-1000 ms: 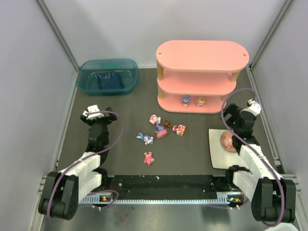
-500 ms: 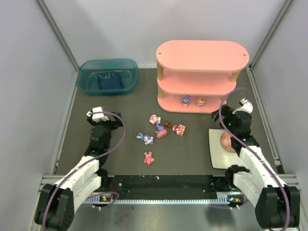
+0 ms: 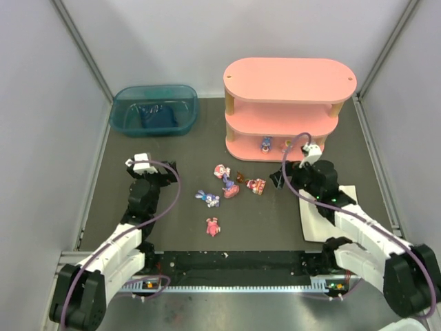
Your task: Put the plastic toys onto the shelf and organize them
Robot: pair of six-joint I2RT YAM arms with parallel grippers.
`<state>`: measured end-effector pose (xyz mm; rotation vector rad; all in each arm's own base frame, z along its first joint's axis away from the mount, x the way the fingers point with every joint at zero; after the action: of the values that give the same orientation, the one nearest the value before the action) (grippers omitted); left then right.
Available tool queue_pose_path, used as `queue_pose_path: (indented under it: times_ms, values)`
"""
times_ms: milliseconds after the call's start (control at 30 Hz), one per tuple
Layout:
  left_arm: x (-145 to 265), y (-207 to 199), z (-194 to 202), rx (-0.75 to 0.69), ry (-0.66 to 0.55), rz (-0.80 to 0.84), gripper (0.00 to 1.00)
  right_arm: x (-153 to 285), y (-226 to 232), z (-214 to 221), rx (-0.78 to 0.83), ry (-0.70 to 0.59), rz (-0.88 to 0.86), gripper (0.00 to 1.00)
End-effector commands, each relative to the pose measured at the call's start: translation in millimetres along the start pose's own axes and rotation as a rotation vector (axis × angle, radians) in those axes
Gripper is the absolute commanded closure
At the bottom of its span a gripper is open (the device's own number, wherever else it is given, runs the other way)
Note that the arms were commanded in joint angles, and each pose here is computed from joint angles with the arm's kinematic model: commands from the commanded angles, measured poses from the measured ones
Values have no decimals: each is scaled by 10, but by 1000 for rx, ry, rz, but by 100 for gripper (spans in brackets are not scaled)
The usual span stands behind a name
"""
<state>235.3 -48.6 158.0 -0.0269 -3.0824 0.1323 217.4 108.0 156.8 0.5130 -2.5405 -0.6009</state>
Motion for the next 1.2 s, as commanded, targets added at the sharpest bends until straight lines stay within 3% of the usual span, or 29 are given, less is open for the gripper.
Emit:
queue_pose_path:
  times_ms: [0, 200, 500, 933, 1167]
  values:
    - [0, -28, -142, 32, -83, 16, 1, -179, 224, -1, 99, 53, -145, 3]
    - [-10, -31, -147, 32, -81, 16, 1, -451, 296, 124, 81, 119, -153, 12]
    - [-11, -30, -144, 31, -80, 16, 1, -629, 235, 61, 63, 59, -71, 16]
    - [-14, -26, -145, 33, -79, 10, 1, -824, 217, 94, 27, 52, -70, 63]
    - [-14, -27, -145, 33, -79, 11, 1, -917, 195, 121, 7, 54, -58, 73]
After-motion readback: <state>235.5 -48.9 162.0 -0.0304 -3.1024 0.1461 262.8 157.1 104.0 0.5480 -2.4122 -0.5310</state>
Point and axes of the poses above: each gripper's point midway between its finger pads, its own x axis back along the fingers, its own y axis along the line the jaws close on, z = x × y, the point moved 8 cm from there along x, back along the fingers, and after that the axes turned 8 degrees about -x, right-handed, at the moved point
